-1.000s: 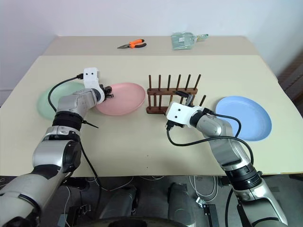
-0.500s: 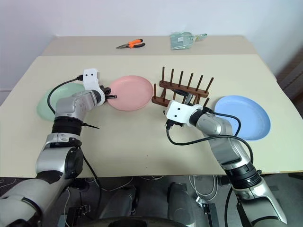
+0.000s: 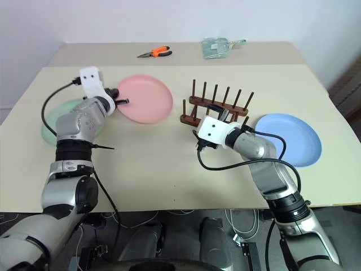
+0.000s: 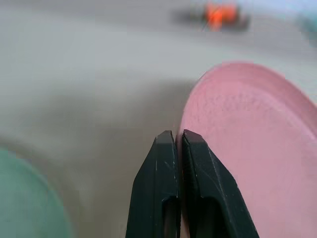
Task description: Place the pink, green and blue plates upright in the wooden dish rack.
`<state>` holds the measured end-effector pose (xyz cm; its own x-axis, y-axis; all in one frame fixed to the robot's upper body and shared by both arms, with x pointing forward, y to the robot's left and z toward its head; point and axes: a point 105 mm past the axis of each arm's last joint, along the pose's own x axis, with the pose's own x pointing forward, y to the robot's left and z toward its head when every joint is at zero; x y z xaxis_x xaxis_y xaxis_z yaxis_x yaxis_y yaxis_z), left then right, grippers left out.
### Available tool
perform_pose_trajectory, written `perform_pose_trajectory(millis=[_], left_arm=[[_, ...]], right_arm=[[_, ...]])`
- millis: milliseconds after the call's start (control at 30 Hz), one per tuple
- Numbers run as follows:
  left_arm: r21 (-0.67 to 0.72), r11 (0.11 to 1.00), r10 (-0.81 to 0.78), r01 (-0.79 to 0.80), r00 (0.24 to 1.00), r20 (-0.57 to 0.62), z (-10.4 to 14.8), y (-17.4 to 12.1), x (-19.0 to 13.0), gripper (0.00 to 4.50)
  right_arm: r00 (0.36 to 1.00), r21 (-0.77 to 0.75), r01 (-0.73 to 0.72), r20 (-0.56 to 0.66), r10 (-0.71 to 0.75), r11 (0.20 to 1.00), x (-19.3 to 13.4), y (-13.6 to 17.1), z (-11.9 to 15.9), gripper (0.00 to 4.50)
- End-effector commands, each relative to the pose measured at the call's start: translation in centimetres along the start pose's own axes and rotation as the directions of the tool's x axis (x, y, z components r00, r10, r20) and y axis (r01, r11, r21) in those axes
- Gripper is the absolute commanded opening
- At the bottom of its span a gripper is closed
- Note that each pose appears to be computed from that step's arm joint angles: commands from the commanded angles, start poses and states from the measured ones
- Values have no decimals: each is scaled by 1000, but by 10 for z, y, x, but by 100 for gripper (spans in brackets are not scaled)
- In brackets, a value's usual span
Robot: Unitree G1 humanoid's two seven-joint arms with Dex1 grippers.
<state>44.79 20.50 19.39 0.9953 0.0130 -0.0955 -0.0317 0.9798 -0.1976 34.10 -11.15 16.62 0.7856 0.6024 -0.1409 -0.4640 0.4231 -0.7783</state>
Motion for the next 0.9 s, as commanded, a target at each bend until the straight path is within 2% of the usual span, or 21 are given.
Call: perform_pose_trajectory(millis=[33, 67, 133, 200, 267, 367, 467, 533, 600, 900], left_arm=[[-20, 1000, -4, 8, 986, 167, 45, -2, -8, 11], [-27, 1000, 1, 4, 982, 188, 49, -2, -10, 11], [-31, 999, -3, 10, 974, 227, 60, -2, -14, 11], [-5, 1000, -23, 25, 971, 239, 64, -4, -17, 11], [28, 998, -60, 54, 970, 236, 63, -7, -20, 11], [80, 987, -152, 138, 966, 211, 59, -12, -27, 11], [102, 976, -207, 191, 962, 178, 52, -11, -34, 11], [134, 962, -255, 237, 957, 140, 44, -8, -42, 11], [139, 957, -271, 254, 954, 126, 41, -6, -47, 11], [119, 962, -260, 245, 956, 138, 41, -8, -52, 11]], right_arm=[[997, -16, 63, 46, -62, 998, -4, -17, 14, 450], [998, -6, 53, 42, -53, 999, -4, -15, 12, 450], [998, 133, -25, 59, 17, 991, -10, -1, 8, 450], [996, 298, -76, 68, 58, 952, -21, 7, 0, 395], [996, 398, -85, 13, 87, 914, -31, 14, -17, 319], [994, 535, -10, -86, 66, 845, -41, 19, -40, 161], [984, 568, 62, -172, 45, 821, -45, 19, -55, 11], [950, 548, 129, -307, 55, 827, -48, 23, -80, 4], [924, 532, 182, -380, 41, 827, -48, 23, -95, 4], [865, 437, 317, -497, -68, 842, -33, 1, -128, 4]])
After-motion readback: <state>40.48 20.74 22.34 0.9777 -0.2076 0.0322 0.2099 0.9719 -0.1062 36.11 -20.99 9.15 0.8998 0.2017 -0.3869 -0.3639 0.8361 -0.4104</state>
